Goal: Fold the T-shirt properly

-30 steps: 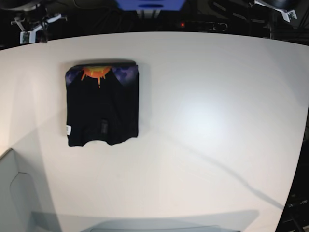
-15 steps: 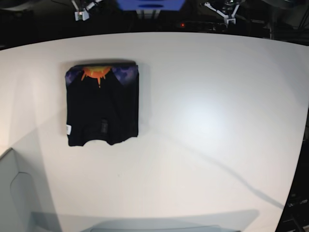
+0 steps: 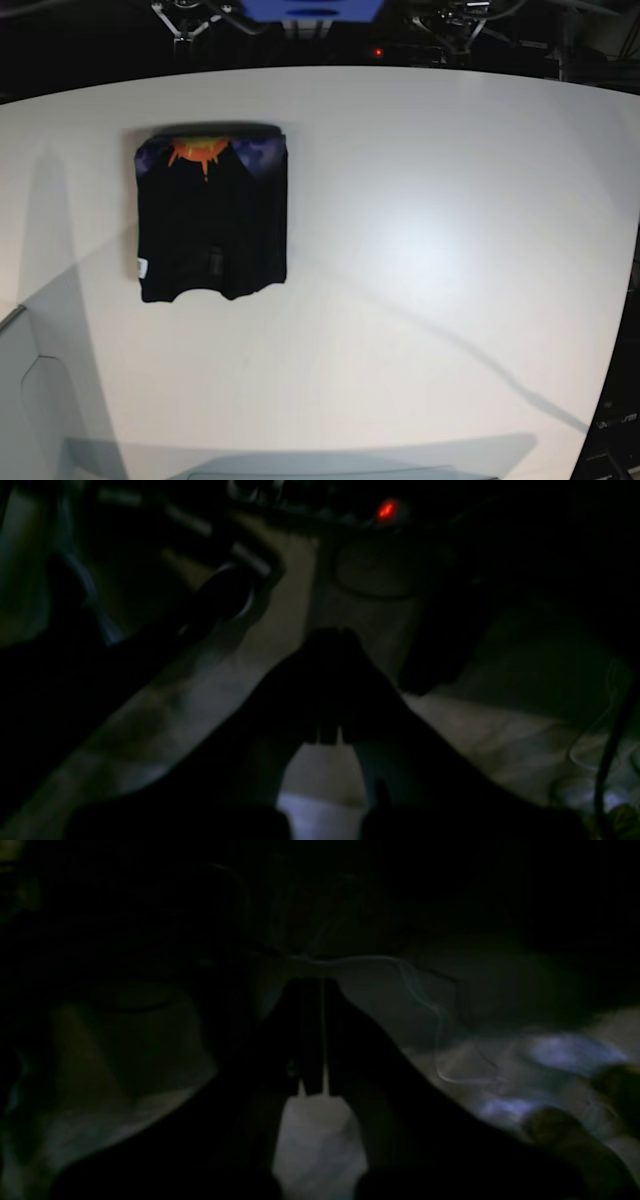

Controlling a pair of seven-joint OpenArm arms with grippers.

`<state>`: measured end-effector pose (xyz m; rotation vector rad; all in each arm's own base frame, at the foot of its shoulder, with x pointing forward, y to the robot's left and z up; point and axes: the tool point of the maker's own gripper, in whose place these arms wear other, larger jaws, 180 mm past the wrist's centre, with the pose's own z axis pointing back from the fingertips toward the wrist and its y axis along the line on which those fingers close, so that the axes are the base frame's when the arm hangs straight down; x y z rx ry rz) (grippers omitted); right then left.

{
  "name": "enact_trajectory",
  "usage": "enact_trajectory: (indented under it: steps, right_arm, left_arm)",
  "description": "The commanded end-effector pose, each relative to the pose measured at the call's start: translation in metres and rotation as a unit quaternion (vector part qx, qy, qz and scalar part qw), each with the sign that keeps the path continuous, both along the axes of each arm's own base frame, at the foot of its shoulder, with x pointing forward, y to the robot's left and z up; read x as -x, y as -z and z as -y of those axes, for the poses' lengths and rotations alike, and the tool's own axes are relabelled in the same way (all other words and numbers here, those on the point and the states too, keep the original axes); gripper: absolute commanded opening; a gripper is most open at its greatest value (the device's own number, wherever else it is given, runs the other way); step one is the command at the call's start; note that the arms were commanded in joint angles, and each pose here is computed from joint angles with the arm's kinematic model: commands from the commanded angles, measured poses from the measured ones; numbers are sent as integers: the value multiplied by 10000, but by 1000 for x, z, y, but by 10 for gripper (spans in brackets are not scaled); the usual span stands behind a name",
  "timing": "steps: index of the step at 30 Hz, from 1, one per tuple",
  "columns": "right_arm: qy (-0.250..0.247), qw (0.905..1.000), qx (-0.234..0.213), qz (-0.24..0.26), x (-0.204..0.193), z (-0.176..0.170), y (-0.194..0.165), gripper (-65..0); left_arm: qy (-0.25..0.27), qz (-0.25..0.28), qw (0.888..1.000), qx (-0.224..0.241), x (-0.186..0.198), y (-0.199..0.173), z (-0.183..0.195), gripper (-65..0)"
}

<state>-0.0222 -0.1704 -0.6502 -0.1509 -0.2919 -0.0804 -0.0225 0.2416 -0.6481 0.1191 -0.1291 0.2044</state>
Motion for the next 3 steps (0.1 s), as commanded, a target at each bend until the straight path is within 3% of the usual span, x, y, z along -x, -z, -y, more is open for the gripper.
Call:
enact_trajectory:
  steps: [1,3]
  right_arm:
    - [-105,9998,123,93,0,-2,-2,-650]
    - [-171,9994,187,232,-8,-4,-3,-650]
  left_arm:
    - [19,-70,10000,-67,8,-2,-7,-650]
    - [13,-62,10000,-37,7,-1,-3,-650]
